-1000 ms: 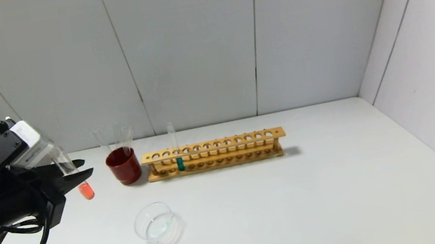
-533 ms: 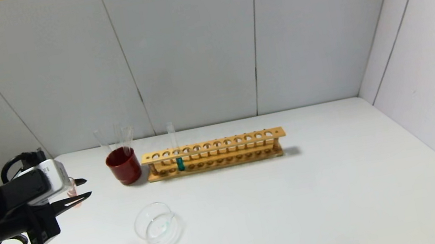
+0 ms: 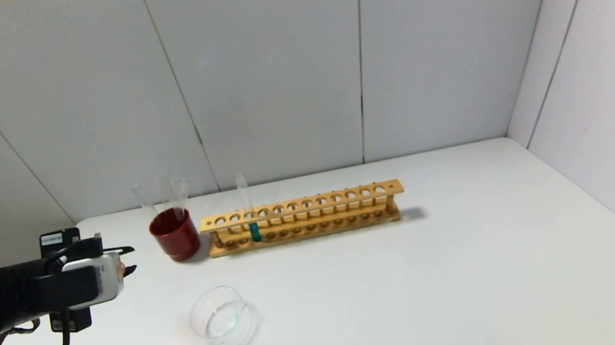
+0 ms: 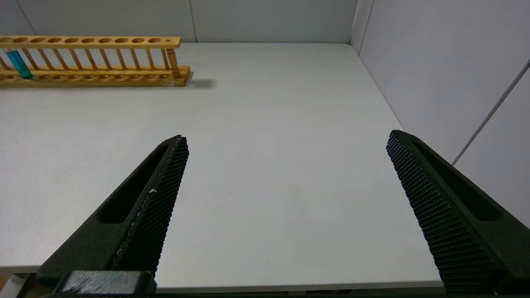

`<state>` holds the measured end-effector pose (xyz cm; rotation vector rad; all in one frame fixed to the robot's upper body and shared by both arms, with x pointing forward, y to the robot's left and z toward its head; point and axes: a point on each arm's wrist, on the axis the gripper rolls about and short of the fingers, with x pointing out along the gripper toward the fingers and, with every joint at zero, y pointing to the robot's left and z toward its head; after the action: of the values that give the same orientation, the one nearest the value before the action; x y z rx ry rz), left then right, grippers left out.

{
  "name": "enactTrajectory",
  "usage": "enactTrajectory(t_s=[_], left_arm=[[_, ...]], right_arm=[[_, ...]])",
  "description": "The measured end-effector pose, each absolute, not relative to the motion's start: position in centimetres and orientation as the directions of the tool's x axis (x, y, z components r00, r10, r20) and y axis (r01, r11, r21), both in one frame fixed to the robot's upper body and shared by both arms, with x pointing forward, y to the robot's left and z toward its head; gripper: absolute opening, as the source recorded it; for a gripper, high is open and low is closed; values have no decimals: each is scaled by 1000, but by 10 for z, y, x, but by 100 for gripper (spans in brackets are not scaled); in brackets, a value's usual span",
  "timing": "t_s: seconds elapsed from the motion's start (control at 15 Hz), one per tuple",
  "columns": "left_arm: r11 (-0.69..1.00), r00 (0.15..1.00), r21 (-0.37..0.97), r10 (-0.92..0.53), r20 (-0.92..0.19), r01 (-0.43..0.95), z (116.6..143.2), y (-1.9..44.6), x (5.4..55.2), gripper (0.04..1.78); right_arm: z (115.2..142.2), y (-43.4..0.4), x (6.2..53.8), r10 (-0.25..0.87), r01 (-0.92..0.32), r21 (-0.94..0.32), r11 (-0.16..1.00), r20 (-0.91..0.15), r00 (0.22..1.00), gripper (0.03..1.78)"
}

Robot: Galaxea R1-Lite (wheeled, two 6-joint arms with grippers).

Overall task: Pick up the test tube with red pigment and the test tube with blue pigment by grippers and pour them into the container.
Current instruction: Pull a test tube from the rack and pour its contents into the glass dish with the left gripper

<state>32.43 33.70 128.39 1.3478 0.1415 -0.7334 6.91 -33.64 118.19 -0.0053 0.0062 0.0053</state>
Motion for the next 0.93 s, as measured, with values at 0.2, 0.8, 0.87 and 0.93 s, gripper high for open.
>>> enactTrajectory(t_s=[0.2, 0.8, 0.87, 0.93], left_arm=[[-83, 743, 839, -422, -519, 539, 1276, 332, 329, 33], [-224, 742, 890, -492, -455, 398, 1249, 308, 370, 33], [-238, 741, 888, -490, -459, 393, 1245, 308, 373, 33], [-256, 735, 882, -488, -471, 395, 1241, 308, 375, 33]], right_arm=[[1182, -336, 69, 6, -6, -5, 1000, -6, 1000, 175], [1182, -336, 69, 5, -5, -5, 1000, -6, 1000, 175], [1182, -336, 69, 6, -6, -5, 1000, -6, 1000, 175], [1182, -336, 69, 5, -5, -5, 1000, -6, 1000, 175]])
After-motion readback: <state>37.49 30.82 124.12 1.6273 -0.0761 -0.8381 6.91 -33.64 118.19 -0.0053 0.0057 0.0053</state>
